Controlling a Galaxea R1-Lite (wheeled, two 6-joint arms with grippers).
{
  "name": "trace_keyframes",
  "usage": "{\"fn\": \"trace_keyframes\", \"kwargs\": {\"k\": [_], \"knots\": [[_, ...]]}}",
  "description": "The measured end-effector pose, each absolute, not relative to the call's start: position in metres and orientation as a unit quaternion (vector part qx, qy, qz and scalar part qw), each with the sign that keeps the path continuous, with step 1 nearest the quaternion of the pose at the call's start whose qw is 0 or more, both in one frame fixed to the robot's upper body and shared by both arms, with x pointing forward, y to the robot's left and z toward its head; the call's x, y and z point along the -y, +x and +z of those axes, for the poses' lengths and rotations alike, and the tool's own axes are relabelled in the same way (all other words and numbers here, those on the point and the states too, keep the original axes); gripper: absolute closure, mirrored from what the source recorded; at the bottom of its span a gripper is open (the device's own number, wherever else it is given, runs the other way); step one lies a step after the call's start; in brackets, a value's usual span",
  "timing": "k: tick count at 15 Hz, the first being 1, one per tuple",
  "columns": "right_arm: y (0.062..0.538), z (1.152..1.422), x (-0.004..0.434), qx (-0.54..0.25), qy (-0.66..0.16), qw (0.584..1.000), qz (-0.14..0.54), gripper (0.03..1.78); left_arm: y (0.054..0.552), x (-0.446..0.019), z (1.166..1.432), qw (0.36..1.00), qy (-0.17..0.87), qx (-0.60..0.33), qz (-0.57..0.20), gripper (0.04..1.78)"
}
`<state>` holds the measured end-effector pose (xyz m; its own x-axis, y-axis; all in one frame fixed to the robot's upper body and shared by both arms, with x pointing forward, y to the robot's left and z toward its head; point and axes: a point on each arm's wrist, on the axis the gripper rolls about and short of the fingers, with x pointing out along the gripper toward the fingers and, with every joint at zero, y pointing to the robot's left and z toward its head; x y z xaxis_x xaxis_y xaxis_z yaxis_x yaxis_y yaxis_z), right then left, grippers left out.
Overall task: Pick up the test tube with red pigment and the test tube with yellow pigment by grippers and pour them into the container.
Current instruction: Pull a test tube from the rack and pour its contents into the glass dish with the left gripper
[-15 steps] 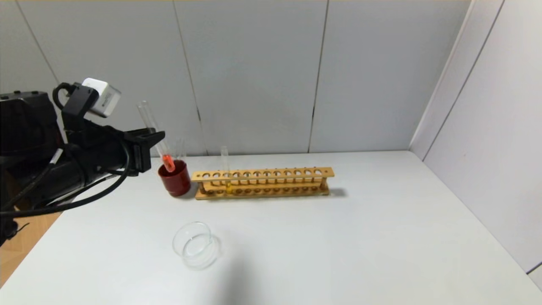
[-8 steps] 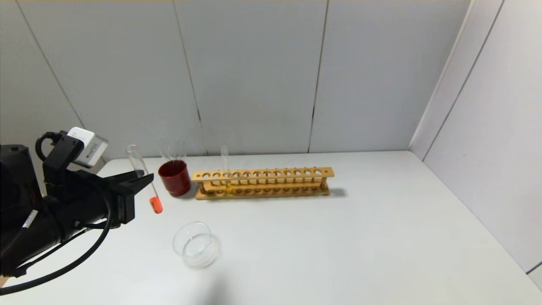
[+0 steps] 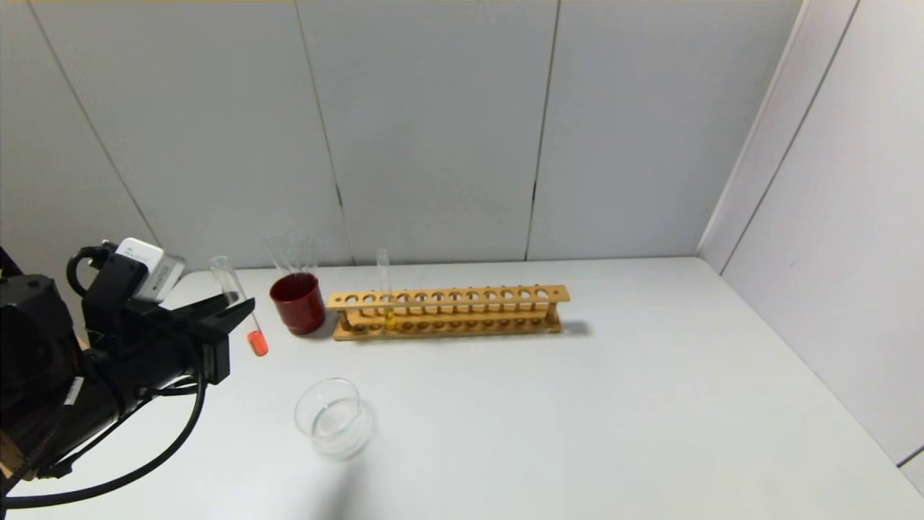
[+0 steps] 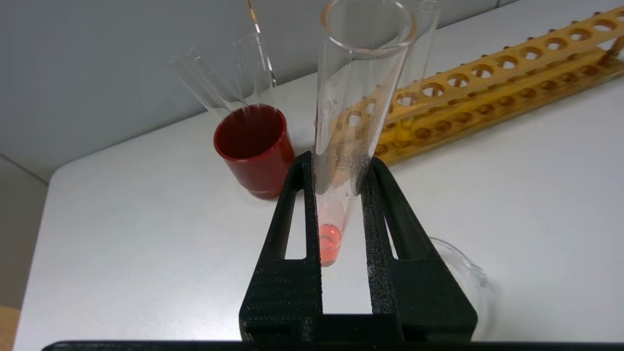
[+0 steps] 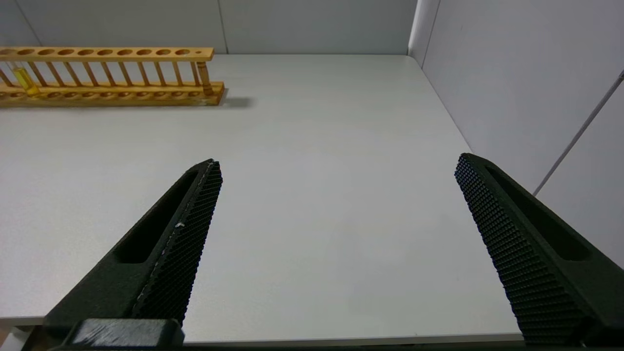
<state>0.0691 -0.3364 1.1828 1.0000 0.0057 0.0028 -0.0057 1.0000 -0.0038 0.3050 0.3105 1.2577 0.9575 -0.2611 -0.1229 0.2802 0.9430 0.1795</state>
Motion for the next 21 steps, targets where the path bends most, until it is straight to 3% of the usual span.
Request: {"fn": "trace_keyframes", "kwargs": {"k": [6,12,17,21], "knots": [[0.069,1.183,0.336,0.001,-0.002,1.0,0.003,0.06,0.349,-0.327,1.214,0.97,0.177,-0.002,-0.166,1.51],[0.069,1.183,0.336,0.001,-0.002,1.0,0.003,0.06,0.369,-0.33,1.2,0.94,0.279,0.014,-0.197,1.51],[0.069,1.183,0.336,0.001,-0.002,1.0,0.003,0.06,0.372,-0.333,1.209,0.915,0.345,0.048,-0.204,1.51],[0.069,1.183,0.336,0.001,-0.002,1.0,0.003,0.06,0.367,-0.339,1.242,0.901,0.385,0.046,-0.197,1.51]]}}
